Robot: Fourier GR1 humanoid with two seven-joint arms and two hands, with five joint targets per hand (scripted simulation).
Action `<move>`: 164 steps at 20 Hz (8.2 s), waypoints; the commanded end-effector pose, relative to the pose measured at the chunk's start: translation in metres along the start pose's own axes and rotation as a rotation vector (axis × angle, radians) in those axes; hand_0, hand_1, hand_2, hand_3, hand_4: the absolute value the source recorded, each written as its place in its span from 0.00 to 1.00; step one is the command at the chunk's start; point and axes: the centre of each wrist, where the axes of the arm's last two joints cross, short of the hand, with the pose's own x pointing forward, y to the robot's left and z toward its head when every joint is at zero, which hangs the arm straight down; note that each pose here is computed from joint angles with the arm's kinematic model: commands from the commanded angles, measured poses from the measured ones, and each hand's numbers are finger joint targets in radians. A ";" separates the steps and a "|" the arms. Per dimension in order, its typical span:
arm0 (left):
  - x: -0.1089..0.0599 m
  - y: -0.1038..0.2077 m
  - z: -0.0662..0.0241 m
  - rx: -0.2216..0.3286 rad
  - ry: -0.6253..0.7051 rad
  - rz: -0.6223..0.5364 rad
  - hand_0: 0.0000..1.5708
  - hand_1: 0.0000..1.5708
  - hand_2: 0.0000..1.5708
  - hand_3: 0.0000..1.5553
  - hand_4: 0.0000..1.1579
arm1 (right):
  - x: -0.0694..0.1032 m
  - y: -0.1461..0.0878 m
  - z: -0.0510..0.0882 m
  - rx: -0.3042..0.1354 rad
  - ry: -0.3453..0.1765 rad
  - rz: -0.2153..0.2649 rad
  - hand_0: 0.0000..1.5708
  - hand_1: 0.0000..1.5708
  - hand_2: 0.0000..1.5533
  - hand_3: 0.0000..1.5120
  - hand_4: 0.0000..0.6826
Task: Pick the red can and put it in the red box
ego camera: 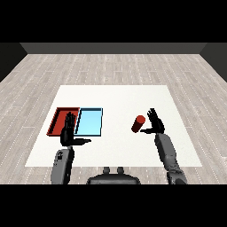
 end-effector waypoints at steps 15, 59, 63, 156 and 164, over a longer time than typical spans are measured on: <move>0.002 0.008 0.0011 -0.002 -0.022 -0.041 0.00 0.00 0.00 0.00 0.00 | -0.028 0.026 -0.025 0.030 0.056 -0.050 0.00 0.00 0.00 0.00 0.00; 0.014 0.006 0.0053 -0.026 -0.003 0.001 0.00 0.00 0.00 0.00 0.00 | -0.016 0.061 -0.063 -0.060 0.058 0.177 0.92 0.92 0.92 0.91 0.88; 0.005 -0.012 0.0036 -0.058 0.005 0.007 0.00 0.00 0.00 0.00 0.00 | -0.016 0.082 -0.063 -0.056 -0.012 0.190 0.91 0.91 0.92 0.90 0.92; -0.042 -0.161 -0.0302 0.054 0.257 -0.076 1.00 1.00 0.97 0.94 0.97 | 0.060 0.276 -0.007 0.099 -0.173 0.078 0.00 0.00 0.00 0.00 0.00; -0.030 -0.156 -0.0393 0.033 0.237 -0.088 1.00 1.00 0.98 0.94 0.97 | 0.057 0.274 -0.005 0.096 -0.182 0.080 0.00 0.00 0.00 0.00 0.00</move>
